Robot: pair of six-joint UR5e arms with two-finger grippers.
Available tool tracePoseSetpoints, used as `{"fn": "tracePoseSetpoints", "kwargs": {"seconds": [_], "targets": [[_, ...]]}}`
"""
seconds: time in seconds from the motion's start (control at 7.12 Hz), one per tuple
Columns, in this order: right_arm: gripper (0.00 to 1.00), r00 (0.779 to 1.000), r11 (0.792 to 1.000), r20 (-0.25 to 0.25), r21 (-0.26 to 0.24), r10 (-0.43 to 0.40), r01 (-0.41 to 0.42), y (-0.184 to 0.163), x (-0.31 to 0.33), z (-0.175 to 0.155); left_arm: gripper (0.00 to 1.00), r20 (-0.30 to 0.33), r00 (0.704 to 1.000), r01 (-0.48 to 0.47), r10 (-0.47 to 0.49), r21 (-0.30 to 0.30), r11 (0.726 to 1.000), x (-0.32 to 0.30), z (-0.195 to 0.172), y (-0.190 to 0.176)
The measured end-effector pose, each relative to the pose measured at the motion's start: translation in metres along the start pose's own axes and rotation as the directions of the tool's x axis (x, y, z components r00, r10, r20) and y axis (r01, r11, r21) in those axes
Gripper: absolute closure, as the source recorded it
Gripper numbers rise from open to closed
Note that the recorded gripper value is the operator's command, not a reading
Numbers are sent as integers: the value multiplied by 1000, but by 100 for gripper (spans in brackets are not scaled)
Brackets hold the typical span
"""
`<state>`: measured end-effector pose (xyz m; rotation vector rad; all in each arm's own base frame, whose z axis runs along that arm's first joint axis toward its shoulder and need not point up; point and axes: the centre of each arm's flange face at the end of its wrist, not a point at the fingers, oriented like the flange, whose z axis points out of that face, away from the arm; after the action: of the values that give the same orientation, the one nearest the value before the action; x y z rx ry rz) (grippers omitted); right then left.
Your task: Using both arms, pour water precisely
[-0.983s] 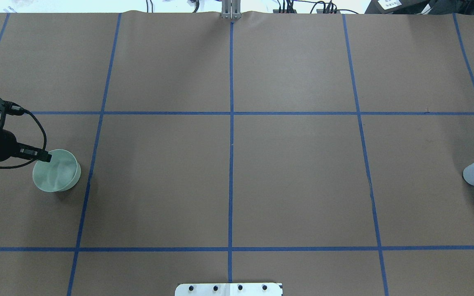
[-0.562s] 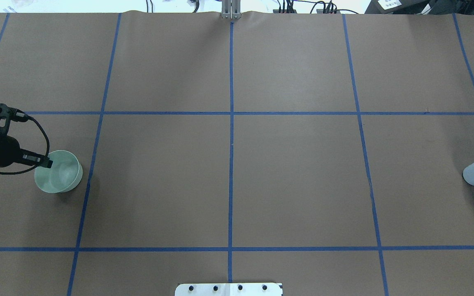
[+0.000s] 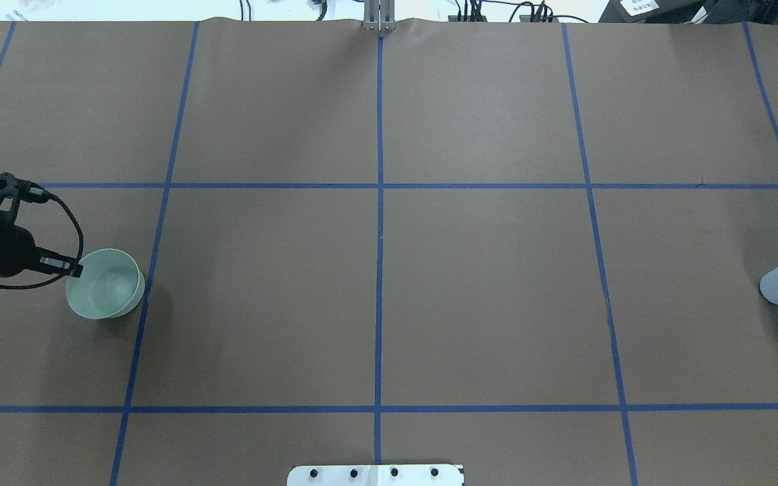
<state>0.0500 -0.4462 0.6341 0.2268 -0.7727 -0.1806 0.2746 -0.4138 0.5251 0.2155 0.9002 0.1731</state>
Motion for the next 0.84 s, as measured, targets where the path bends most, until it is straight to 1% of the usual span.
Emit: {"fn": "tracePoseSetpoints", "kwargs": {"seconds": [0.14,0.42,0.56,0.84], "targets": [[0,1000,1000,0,0,0,0,0,0,0,100,-23,1000,-9,9,9,1000,12,-10,-2],[0,1000,1000,0,0,2,-2,0,0,0,100,-82,997,-6,7,9,1000,42,-28,-12],[0,1000,1000,1,0,2,-2,1,0,0,100,-99,995,12,-12,5,1000,61,-34,-24],[0,1000,1000,2,-2,4,-4,1,1,1,100,-112,993,49,-49,1,999,112,-43,-63]]}}
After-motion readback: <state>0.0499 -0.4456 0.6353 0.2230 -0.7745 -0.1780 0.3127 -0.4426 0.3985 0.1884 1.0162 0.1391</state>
